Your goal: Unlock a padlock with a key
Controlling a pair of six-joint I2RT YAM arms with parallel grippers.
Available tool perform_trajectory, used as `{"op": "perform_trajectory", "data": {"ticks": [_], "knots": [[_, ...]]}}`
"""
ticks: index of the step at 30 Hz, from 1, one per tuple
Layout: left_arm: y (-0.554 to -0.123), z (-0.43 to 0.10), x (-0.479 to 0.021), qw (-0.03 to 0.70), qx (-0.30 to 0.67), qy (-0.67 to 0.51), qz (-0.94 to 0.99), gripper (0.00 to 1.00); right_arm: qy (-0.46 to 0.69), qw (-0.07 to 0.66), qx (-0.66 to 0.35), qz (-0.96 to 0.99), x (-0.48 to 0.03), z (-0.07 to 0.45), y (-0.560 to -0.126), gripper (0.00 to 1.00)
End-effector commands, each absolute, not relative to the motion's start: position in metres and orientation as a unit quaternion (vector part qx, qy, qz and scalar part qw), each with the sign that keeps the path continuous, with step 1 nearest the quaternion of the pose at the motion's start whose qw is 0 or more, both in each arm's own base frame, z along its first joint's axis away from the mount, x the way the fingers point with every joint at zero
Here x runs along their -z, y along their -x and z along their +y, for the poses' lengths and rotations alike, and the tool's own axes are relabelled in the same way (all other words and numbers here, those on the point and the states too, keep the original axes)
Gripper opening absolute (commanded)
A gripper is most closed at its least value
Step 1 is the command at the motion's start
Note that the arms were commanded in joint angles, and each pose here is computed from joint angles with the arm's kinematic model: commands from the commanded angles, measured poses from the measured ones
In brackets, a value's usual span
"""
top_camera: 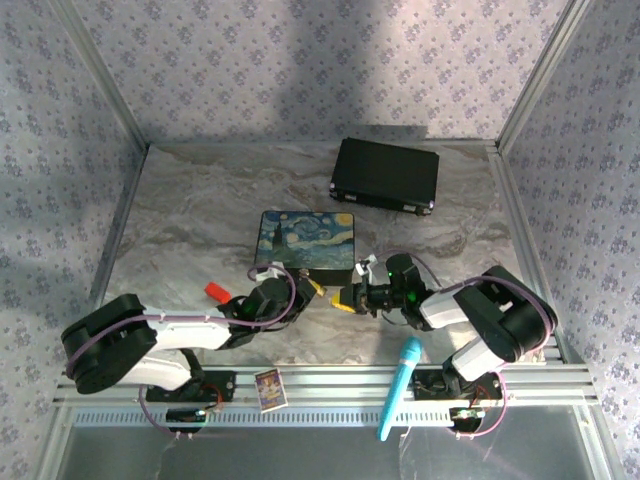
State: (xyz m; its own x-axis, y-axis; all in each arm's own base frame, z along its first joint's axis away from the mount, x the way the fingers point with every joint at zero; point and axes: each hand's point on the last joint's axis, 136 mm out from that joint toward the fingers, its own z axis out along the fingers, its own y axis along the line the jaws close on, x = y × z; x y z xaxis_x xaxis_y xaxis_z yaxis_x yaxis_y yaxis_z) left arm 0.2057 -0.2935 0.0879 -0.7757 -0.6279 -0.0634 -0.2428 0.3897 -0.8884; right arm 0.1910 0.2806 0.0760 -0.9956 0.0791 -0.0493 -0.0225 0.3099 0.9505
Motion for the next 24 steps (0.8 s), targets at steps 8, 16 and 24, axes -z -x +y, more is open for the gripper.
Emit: {"op": "perform_trajectory", "data": {"ticks": [8,16,24], "knots": [[-0.197,-0.323,-0.138,0.188,0.574,0.223,0.765,0.0,-0.021,0.071,-0.622,0.779,-0.098,0.288,-0.213,0.0],[-0.19,-0.337,-0.153,0.176,0.603,0.203,0.751,0.0,-0.037,0.078,-0.63,0.772,-0.104,0.286,-0.225,0.0],[-0.188,-0.346,-0.156,0.167,0.626,0.195,0.736,0.0,-0.038,0.062,-0.638,0.766,-0.102,0.279,-0.229,0.0]]}}
